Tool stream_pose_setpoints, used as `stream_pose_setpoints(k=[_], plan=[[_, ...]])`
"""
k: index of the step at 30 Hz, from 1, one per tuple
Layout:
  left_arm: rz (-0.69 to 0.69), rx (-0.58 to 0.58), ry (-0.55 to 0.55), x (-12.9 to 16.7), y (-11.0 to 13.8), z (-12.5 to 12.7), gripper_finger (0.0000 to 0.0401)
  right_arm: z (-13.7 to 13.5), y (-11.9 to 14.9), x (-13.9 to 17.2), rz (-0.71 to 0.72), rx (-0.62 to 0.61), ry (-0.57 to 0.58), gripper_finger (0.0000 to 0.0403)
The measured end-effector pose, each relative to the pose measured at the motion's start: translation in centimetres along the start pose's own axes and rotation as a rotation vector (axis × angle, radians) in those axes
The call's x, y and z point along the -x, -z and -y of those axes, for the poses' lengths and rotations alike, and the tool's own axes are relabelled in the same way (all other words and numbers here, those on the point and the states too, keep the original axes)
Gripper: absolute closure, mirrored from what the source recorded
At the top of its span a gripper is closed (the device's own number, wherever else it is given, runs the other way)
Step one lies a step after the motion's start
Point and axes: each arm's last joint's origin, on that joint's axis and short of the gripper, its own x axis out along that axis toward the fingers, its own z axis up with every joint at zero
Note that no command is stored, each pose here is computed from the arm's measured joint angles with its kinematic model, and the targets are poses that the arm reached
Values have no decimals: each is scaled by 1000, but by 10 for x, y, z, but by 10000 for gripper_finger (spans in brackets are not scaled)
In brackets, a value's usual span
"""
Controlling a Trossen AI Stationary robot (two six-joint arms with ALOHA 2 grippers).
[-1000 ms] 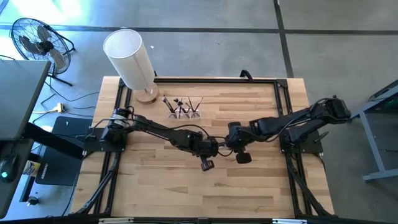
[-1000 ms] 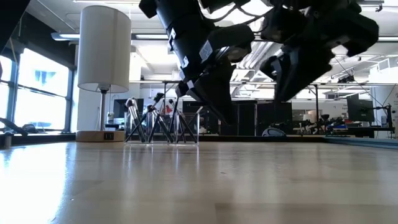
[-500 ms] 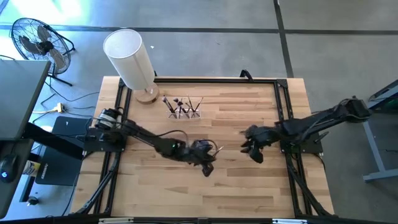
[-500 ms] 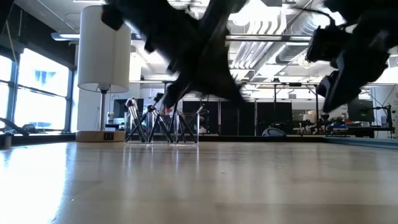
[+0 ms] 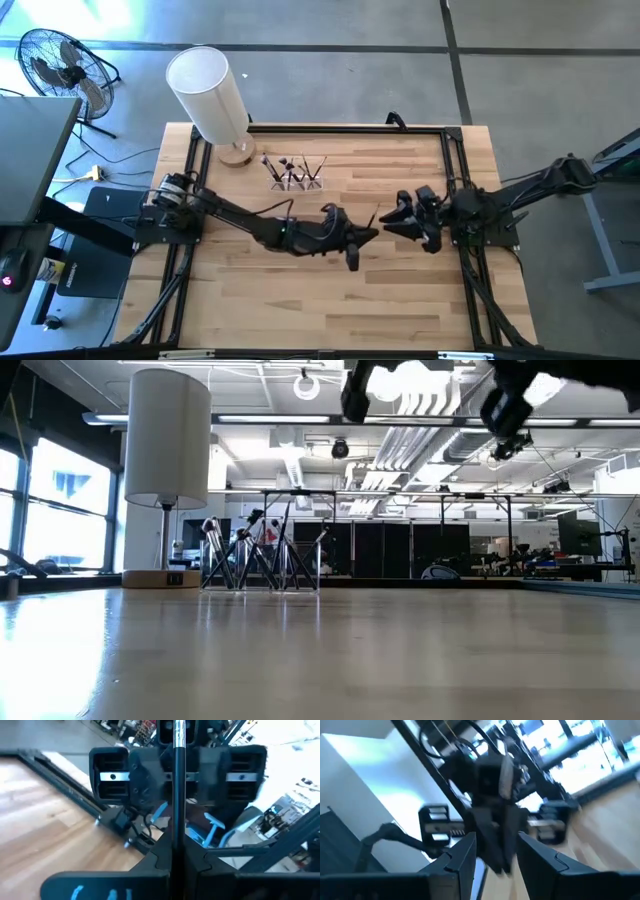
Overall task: Pick & Place Makeup Supplies
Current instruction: Put the black makeup brush into the transparent organizer
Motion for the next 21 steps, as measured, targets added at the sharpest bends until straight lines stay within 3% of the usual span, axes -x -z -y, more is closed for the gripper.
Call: stream_pose_setpoints(k=[4,11,21], plan=[[-22,-56,-21,-6,-12,8,399,-14,-19,-10,47,60,-2,269],[-60,-133,-44,-10,-22,18,400,-19,-30,-20,-18,100,135,269],[-53,-141,-38,-10,-24,20,399,-23,-36,-21,27,157,128,280]])
